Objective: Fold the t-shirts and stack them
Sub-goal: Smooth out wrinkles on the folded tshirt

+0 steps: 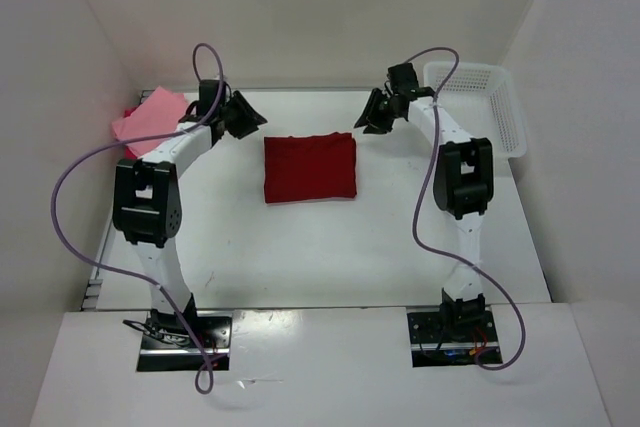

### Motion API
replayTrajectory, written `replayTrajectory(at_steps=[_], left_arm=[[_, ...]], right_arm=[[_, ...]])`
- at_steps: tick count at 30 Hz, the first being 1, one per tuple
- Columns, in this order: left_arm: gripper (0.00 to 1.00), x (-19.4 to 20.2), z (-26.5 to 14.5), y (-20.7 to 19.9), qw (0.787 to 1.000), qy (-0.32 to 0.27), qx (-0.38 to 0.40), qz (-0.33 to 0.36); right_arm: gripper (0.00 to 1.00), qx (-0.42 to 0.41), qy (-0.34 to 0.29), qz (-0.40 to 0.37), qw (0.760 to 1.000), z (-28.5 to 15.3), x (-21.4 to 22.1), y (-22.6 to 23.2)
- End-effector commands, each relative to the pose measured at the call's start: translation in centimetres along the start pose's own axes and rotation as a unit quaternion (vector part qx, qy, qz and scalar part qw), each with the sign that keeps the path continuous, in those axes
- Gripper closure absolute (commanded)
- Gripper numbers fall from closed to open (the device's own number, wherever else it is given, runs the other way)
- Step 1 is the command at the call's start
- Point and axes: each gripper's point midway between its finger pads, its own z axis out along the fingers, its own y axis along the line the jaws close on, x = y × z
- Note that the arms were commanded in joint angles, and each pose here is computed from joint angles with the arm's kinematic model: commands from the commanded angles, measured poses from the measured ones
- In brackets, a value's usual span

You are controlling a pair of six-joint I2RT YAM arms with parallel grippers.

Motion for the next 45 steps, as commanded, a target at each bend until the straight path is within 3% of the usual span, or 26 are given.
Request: replayTrajectory(at_steps=[1,3,4,6,8,11,16,22,25,29,32,34,38,45], left_arm=[[0.55,1.9,-2.5,-4.9,0.997,0.009,0.075,0.026],[0.56,7.0,-2.1,-3.9,0.996,0.053,0.072,0.027],[0.56,8.5,-2.2,-3.4,0.995,0.067,0.07,0.023],[0.56,10.5,-2.7,-3.3,0.993,0.081,0.08,0.013],[0.58,13.9,-2.7,-1.8,0.991,0.114,0.068,0.009],[0.58,15.3,-2.7,-1.1,0.99,0.127,0.066,0.01],[0.58,17.1,-1.2,2.8,0.991,0.132,0.021,0.026],[0.54,19.8,-1.7,6.6,0.987,0.156,-0.021,0.022],[0.53,19.0,-3.0,6.4,0.989,0.14,-0.031,0.025],[0.54,15.2,-5.0,3.1,0.994,0.107,0.008,0.027],[0.58,11.8,-5.4,-0.9,0.996,0.075,0.042,0.037],[0.58,9.9,-4.3,-2.8,0.995,0.06,0.057,0.046],[0.6,8.3,-0.4,-3.4,0.994,0.077,0.066,0.038],[0.6,6.5,6.1,1.3,0.997,0.073,0.024,0.013]], right_arm=[[0.62,-0.039,-0.036,-0.046,0.998,-5.1,0.9,4.2],[0.77,-0.071,-0.011,-0.052,0.996,-6.4,3.5,5.8],[0.9,-0.076,0.022,-0.056,0.995,-5.6,6.4,5.8],[0.97,-0.101,0.081,-0.058,0.99,-4.9,10.4,6.3],[0.99,-0.131,0.105,-0.067,0.983,-4.1,12.6,7.1],[0.99,-0.134,0.129,-0.056,0.981,-2.7,14.6,6.2],[1.0,-0.093,0.139,-0.019,0.986,0.5,15.7,1.5],[1.0,-0.041,0.151,-0.003,0.988,1.1,17.6,-2.2],[1.0,-0.021,0.147,-0.001,0.989,0.3,17.9,-3.0],[0.82,-0.043,0.138,-0.013,0.989,-1.6,16.0,-0.3],[0.74,-0.064,0.11,-0.027,0.991,-3.4,13.1,2.7],[0.76,-0.088,0.098,-0.036,0.991,-3.5,11.4,4.5],[0.95,-0.097,0.113,-0.037,0.988,-1.0,10.6,5.0],[0.95,-0.08,0.094,-0.009,0.992,4.6,7.2,2.5]])
